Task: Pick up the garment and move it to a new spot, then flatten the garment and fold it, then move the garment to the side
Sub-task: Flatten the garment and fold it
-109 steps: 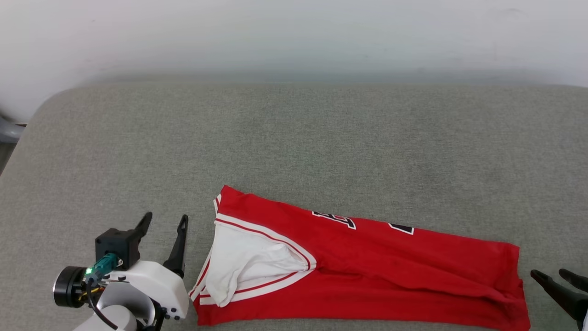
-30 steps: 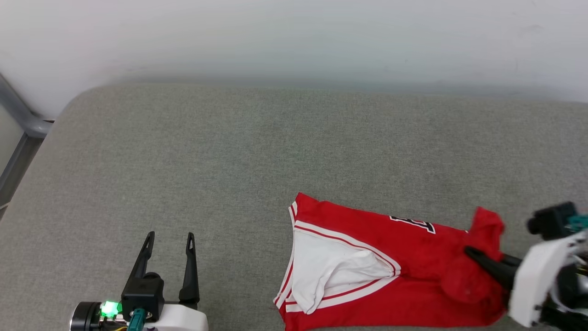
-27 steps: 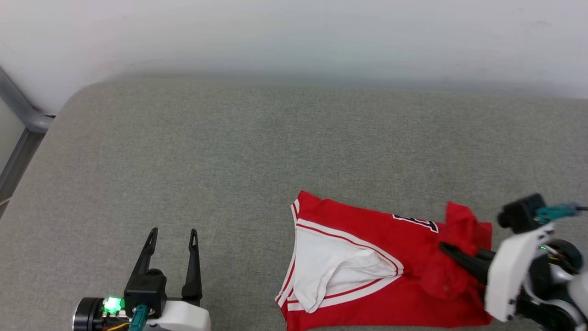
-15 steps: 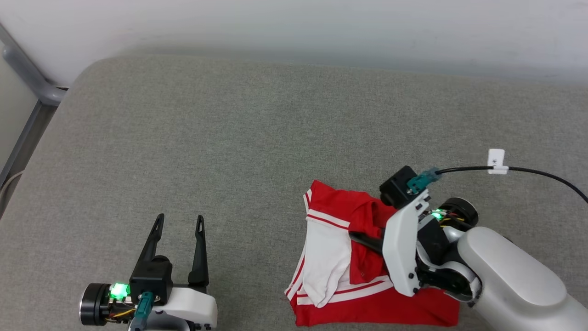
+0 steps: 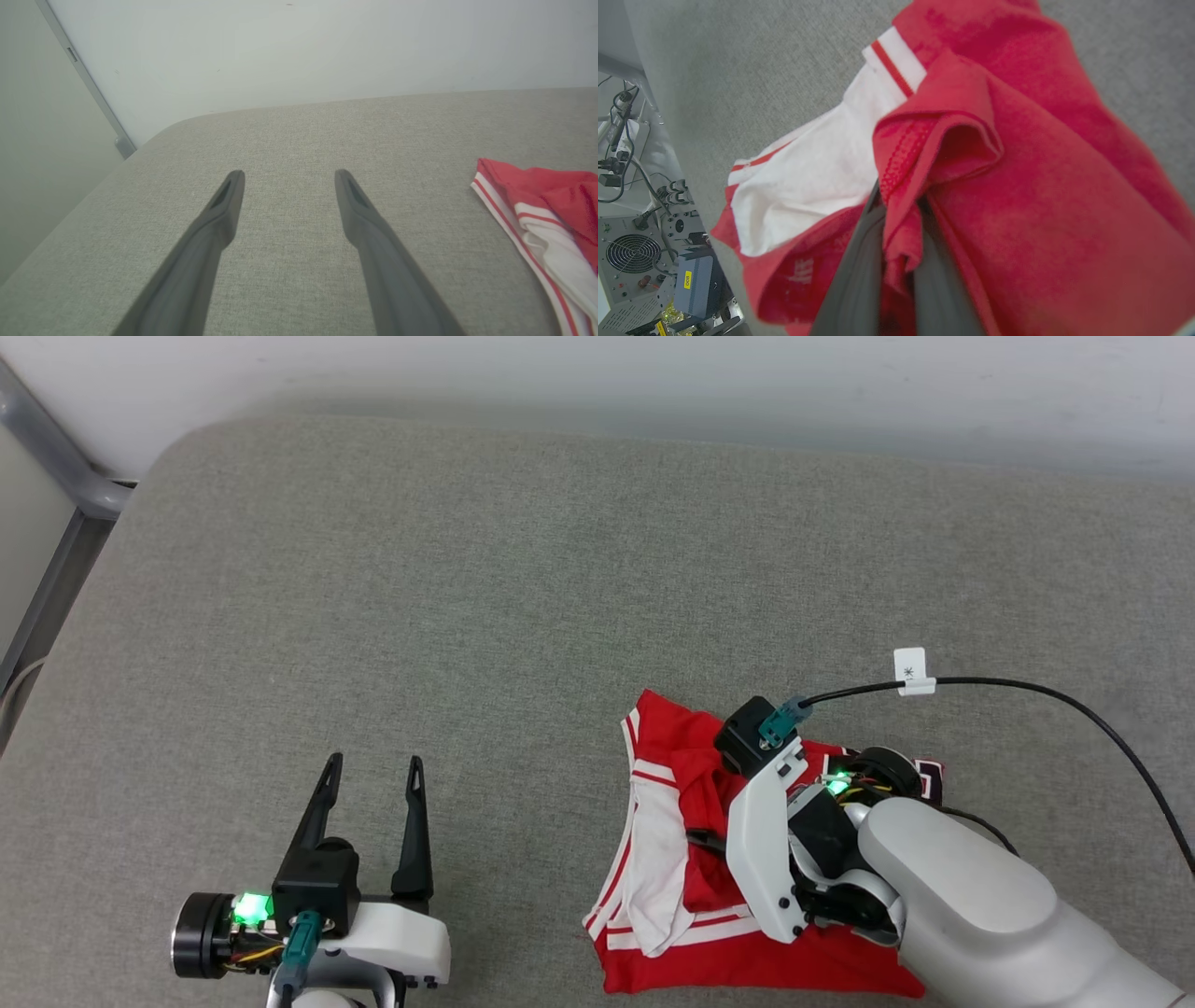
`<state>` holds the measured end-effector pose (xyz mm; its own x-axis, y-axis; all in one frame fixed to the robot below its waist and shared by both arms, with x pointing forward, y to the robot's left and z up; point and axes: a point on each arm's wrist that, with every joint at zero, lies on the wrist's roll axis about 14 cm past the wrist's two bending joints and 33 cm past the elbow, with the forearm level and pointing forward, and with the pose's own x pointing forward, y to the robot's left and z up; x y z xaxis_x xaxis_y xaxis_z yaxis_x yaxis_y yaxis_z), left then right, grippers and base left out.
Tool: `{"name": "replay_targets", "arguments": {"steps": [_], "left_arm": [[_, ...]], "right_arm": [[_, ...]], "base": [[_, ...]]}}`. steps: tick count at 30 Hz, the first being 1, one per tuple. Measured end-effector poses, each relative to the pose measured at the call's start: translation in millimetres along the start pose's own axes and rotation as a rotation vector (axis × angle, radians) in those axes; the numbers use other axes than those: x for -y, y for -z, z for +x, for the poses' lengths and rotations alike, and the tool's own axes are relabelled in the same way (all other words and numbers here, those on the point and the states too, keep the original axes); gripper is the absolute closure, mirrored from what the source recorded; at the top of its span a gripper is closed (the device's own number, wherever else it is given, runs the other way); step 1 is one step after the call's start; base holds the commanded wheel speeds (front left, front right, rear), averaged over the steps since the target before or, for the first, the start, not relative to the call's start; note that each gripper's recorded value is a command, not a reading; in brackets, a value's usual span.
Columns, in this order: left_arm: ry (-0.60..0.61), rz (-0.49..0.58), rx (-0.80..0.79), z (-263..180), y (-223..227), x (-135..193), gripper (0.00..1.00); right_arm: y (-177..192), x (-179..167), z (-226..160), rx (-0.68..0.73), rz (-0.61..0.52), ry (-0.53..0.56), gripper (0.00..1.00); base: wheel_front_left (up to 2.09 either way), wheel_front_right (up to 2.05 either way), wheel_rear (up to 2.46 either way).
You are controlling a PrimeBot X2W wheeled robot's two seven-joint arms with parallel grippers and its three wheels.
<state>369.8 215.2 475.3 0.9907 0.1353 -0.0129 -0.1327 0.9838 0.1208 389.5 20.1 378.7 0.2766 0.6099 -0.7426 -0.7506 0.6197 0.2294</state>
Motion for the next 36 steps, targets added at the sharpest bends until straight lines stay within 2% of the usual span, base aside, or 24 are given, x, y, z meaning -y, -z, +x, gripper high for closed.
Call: {"name": "replay_targets", "arguments": {"steps": [3,4,5,6,15,21,30,36], "left_arm": [[0.005,-0.003,0.003,0.9,-1.1,1.9,0.0],[0.007,-0.004,0.005,0.9,-1.7,2.4,0.0],[0.009,-0.004,0.009,0.9,-2.7,2.9,0.0],[0.01,-0.005,0.012,0.6,-3.8,3.2,0.0],[0.033,-0.005,0.04,-7.4,-12.6,8.0,0.0],[0.068,-0.004,0.064,-8.9,-19.6,17.4,0.0],[0.111,-0.006,0.093,-11.3,-28.5,29.3,0.0],[0.128,-0.006,0.105,-16.9,-31.9,33.1,0.0]], "right_arm": [[0.2,1.5,1.6,0.02,0.0,0.011,1.0],[-1.7,1.1,0.7,0.036,-0.004,0.013,0.87],[-4.6,0.7,-0.6,0.057,-0.009,0.015,0.47],[-9.8,0.2,-2.7,0.089,-0.013,0.017,0.0],[-53.2,21.4,-57.1,0.389,-0.077,0.106,0.0],[-74.0,58.3,-117.5,0.66,-0.095,0.271,0.0],[-58.7,101.7,-202.8,0.961,-0.048,0.58,0.0],[-37.8,100.0,-240.1,1.064,-0.024,0.73,0.0]], "base": [[0.0,0.0,0.0],[0.0,0.0,0.0],[0.0,0.0,0.0],[0.0,0.0,0.0],[0.0,0.0,0.0],[0.0,0.0,0.0],[0.0,0.0,0.0],[0.0,0.0,0.0]]}}
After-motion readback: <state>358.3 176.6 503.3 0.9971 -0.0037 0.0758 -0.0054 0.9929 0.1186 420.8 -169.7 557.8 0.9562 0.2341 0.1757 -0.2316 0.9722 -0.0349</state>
